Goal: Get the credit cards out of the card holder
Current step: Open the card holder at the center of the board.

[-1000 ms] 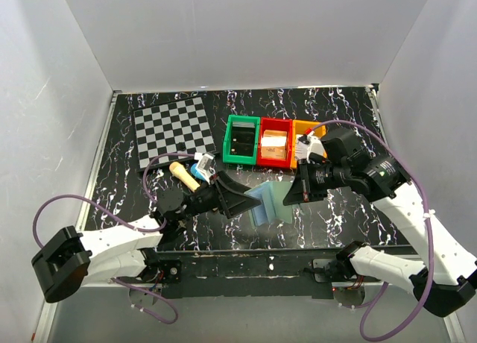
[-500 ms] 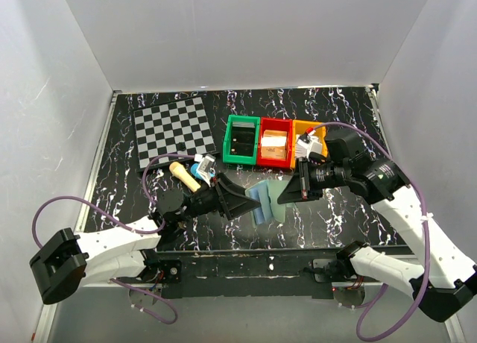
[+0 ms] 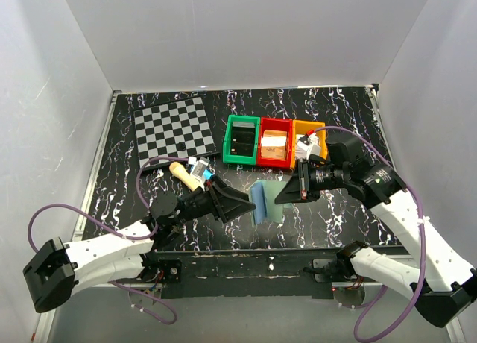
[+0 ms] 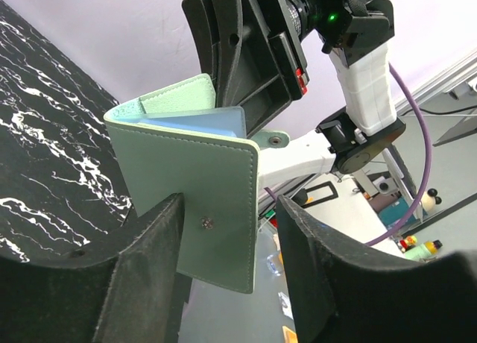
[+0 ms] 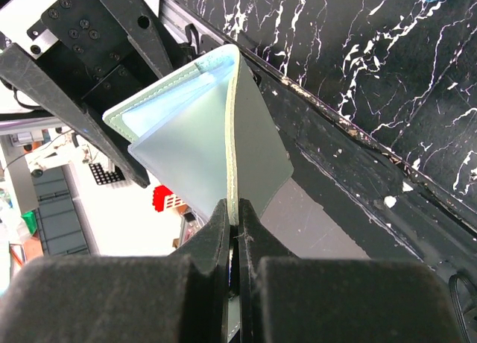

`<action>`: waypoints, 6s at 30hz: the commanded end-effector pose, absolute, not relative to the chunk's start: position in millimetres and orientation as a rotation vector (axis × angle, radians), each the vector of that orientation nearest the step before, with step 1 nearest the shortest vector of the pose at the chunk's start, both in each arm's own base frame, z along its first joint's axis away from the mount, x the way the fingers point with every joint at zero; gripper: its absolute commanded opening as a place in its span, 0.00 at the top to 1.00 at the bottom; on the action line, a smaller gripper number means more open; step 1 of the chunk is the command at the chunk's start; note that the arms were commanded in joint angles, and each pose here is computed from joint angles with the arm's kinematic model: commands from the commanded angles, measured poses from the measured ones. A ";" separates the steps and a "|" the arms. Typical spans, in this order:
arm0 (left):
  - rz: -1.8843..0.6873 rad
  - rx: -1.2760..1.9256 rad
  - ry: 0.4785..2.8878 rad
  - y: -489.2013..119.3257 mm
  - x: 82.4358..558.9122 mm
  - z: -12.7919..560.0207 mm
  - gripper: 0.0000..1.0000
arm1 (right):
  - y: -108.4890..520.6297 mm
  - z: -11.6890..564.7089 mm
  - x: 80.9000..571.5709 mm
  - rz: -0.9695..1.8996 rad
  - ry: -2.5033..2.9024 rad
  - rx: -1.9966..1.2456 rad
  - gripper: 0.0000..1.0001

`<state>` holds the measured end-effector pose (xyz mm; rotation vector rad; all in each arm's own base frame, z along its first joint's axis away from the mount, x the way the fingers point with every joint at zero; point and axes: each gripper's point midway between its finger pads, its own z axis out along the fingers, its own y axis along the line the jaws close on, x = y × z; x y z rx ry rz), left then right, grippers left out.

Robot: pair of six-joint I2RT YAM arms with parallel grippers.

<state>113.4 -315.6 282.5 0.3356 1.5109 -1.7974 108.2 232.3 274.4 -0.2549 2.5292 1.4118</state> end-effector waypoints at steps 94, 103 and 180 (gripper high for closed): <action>-1.702 0.201 1.537 -298.7 126.3 316.5 1.00 | 239.3 281.6 109.7 1.511 2.366 -0.354 0.86; -1.772 0.262 1.513 -305.1 115.8 314.7 0.53 | 237.8 290.2 106.2 1.502 2.396 -0.386 0.99; -1.338 0.550 1.750 -355.3 118.0 278.0 0.35 | 235.1 273.3 112.6 1.421 2.523 -0.296 0.99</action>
